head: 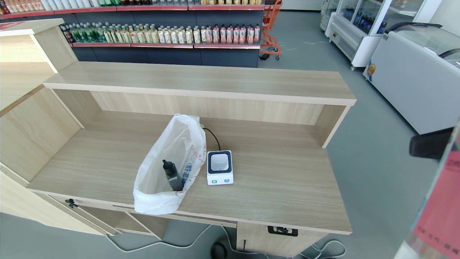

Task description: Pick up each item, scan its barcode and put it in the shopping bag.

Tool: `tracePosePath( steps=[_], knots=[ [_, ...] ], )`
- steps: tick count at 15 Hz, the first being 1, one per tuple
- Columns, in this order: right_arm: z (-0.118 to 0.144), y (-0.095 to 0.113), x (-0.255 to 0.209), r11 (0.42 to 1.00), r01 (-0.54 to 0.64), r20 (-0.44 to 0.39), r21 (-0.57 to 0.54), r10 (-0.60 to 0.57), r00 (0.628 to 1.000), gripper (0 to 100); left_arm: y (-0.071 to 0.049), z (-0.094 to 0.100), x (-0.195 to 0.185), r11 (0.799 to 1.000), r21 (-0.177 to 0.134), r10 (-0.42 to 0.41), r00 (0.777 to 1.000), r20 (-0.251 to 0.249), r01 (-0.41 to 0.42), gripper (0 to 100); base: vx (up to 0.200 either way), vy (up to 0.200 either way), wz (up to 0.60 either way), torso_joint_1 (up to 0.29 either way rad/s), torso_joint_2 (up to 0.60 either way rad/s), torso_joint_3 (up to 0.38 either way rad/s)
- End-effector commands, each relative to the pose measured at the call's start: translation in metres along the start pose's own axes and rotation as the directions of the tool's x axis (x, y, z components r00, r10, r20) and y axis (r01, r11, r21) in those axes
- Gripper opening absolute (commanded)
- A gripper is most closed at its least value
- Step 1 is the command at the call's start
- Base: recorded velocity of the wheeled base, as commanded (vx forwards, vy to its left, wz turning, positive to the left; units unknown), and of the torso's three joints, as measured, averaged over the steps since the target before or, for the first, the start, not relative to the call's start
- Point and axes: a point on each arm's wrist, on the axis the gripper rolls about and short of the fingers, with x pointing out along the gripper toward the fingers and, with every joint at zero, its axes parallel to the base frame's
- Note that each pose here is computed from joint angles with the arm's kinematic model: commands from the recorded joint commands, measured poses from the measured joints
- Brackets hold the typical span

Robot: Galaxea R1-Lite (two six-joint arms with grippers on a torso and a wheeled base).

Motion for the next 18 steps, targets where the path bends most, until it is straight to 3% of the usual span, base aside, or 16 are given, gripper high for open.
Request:
tracePosePath(
  steps=[1,15,17,18],
  knots=[
    [-0.004,0.002,-0.002,1.000,0.002,-0.002,0.004,-0.002,1.000,0,0.000,0.000,0.000,1.000,0.000,0.000,1.000,-0.001,0.000,0,0.000,0.000,0.00,0.000,0.00,0.000],
    [-0.019,0.004,-0.009,0.999,0.031,-0.007,0.021,-0.031,1.000,0,0.000,0.000,0.000,1.000,0.000,0.000,1.000,-0.002,0.000,0,0.000,0.000,0.00,0.000,0.00,0.000],
    [-0.029,-0.016,-0.019,0.986,0.164,0.001,-0.040,-0.164,0.986,0,0.000,0.000,0.000,1.000,0.000,0.000,1.000,-0.001,0.000,0,0.000,0.000,0.00,0.000,0.00,0.000],
    [-0.038,-0.035,-0.028,0.950,0.294,0.009,-0.107,-0.295,0.956,0,0.000,0.000,0.000,1.000,0.000,0.000,1.000,-0.001,0.000,0,0.000,0.000,0.00,0.000,0.00,0.000]
  ],
)
